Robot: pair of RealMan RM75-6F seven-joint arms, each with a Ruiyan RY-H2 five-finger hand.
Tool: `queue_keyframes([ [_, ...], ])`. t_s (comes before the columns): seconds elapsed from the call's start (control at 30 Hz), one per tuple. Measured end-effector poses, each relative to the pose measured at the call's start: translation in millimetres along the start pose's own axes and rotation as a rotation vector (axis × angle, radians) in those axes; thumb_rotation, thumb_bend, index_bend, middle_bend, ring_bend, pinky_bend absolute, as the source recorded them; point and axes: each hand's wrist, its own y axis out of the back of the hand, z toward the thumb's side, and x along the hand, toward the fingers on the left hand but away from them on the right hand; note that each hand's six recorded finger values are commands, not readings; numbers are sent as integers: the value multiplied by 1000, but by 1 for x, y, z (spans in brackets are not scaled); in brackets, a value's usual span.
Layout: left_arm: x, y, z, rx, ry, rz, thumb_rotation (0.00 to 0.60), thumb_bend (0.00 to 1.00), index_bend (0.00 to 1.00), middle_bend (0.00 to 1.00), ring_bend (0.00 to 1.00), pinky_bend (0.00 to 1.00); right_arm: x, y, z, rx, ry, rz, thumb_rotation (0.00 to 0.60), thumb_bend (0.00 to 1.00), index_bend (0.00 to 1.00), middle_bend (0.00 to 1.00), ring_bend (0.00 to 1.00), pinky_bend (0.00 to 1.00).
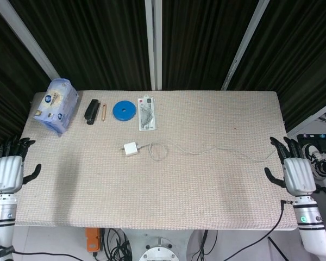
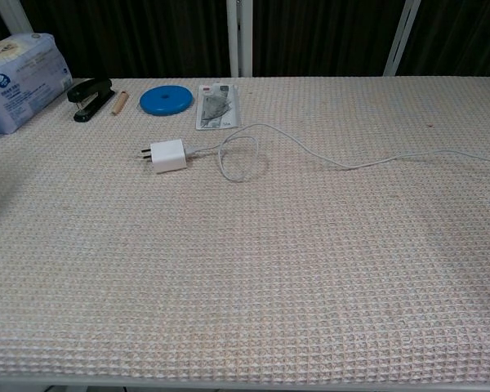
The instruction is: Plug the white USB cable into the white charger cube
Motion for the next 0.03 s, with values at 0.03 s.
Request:
queue_keyframes([
  [0.03, -9, 1, 1, 4, 3, -2, 600, 260, 218, 162, 0, 0, 7, 0, -3, -6, -3, 5, 600, 246, 97, 180, 12, 16],
])
